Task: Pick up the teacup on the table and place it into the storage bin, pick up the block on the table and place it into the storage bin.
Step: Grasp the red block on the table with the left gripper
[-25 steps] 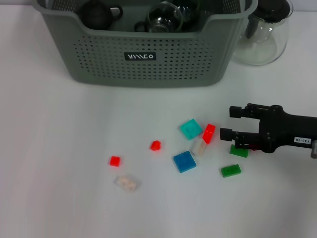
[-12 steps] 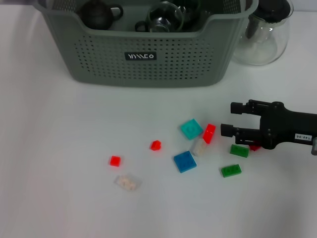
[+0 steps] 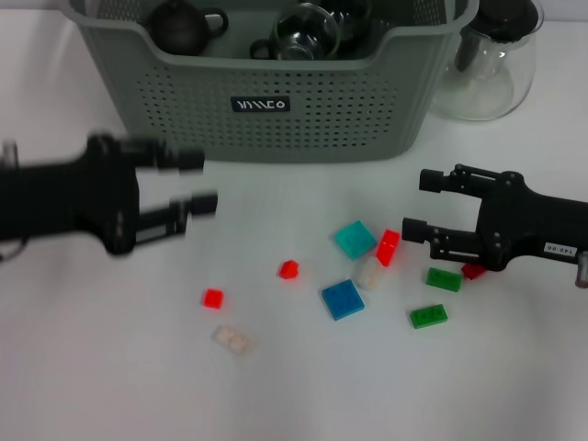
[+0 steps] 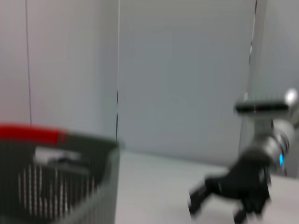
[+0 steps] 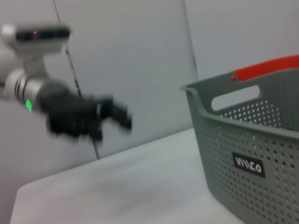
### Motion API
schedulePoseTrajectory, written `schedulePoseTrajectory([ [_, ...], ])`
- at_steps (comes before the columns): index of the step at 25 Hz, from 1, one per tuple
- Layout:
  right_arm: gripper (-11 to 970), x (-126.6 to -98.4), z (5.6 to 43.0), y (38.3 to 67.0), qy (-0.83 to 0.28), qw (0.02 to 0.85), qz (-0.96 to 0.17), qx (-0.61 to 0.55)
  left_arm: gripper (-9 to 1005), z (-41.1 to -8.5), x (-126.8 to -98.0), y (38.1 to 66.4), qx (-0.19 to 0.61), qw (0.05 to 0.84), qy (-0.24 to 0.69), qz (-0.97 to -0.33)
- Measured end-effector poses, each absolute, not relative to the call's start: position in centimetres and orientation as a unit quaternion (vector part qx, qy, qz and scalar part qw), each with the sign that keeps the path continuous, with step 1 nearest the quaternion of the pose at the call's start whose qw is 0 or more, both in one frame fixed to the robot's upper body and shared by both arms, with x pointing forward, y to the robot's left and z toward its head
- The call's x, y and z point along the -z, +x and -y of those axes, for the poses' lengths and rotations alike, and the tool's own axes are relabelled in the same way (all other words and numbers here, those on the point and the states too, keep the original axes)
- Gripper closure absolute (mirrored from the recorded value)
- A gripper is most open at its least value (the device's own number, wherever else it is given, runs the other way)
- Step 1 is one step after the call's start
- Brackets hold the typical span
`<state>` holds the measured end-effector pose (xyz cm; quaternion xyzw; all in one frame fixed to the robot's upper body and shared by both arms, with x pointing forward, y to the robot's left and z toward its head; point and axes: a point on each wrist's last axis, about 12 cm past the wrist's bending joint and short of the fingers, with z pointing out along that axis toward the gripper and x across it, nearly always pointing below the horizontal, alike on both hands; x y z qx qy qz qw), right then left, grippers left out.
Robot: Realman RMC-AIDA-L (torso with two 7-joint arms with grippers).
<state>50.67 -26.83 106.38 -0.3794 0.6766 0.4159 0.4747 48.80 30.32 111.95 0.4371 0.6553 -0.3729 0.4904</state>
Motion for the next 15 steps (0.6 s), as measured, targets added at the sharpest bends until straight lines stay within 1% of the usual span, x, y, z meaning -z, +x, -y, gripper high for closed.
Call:
schedulePoseTrajectory([
  [5, 165, -106.6, 26.8, 50.9, -0.374, 0.478, -0.674, -0.420, 532, -30.5, -107.4, 46.7, 0.358, 0.487, 0.443, -0.662],
  [7, 165, -106.6, 26.8, 50.9, -0.374, 0.478, -0.674, -0.421, 534, -30.4, -105.9, 46.3, 0.344, 0.487, 0.443, -0.670],
  [10, 165, -106.6, 26.8, 50.9, -0.373, 0.478, -0.675, -0.420, 535, -30.2, -104.2, 46.0, 0.324, 0.478, 0.447, -0.684],
  [15, 165, -106.3, 26.8, 50.8, -0.368, 0.476, -0.679, -0.422, 537, -29.9, -102.6, 46.0, 0.298, 0.467, 0.453, -0.699],
])
